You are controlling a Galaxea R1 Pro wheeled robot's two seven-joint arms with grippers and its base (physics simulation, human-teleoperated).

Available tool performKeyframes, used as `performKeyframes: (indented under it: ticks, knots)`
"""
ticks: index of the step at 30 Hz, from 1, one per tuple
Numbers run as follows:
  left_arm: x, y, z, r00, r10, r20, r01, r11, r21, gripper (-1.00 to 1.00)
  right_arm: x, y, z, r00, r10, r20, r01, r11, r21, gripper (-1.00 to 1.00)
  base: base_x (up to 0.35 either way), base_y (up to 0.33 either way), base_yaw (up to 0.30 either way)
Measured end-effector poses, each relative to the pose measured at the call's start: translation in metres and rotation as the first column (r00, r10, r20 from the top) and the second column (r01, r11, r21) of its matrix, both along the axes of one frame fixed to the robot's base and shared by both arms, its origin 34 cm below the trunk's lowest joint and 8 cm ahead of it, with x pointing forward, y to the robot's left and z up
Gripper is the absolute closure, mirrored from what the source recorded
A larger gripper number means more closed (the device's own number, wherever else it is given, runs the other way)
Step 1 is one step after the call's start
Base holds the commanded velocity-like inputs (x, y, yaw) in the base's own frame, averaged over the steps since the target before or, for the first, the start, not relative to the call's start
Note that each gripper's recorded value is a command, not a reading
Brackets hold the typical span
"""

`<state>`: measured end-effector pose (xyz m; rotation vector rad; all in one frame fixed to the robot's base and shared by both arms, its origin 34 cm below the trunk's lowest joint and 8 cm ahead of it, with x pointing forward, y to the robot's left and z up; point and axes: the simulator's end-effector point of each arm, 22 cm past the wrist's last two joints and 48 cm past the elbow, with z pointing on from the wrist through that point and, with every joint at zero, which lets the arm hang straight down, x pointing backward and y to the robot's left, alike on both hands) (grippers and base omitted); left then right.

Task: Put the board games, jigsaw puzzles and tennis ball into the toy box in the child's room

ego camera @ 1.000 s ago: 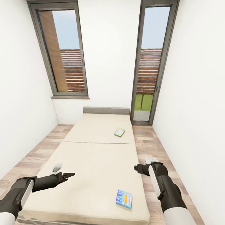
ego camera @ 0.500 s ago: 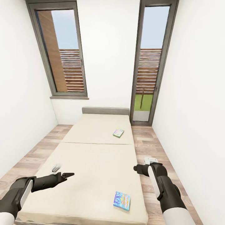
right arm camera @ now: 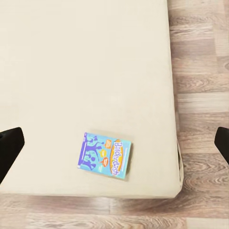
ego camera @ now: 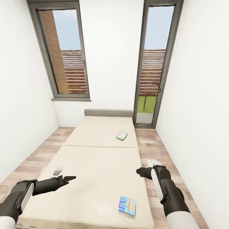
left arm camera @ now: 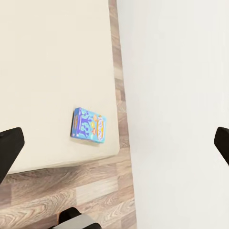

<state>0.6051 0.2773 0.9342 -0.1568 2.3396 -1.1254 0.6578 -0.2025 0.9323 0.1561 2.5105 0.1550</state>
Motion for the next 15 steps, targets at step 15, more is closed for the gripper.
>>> performKeyframes:
  ticks: [15]
  knots:
    - [-0.0001,0.0000,-0.0017,1.000,0.001,-0.003,-0.001,1.000,0.007,-1.00,-0.0002,-0.0014,-0.0003,1.000,-0.003,-0.001,0.003,1.000,0.000,-1.00,0.081,0.037,0.000]
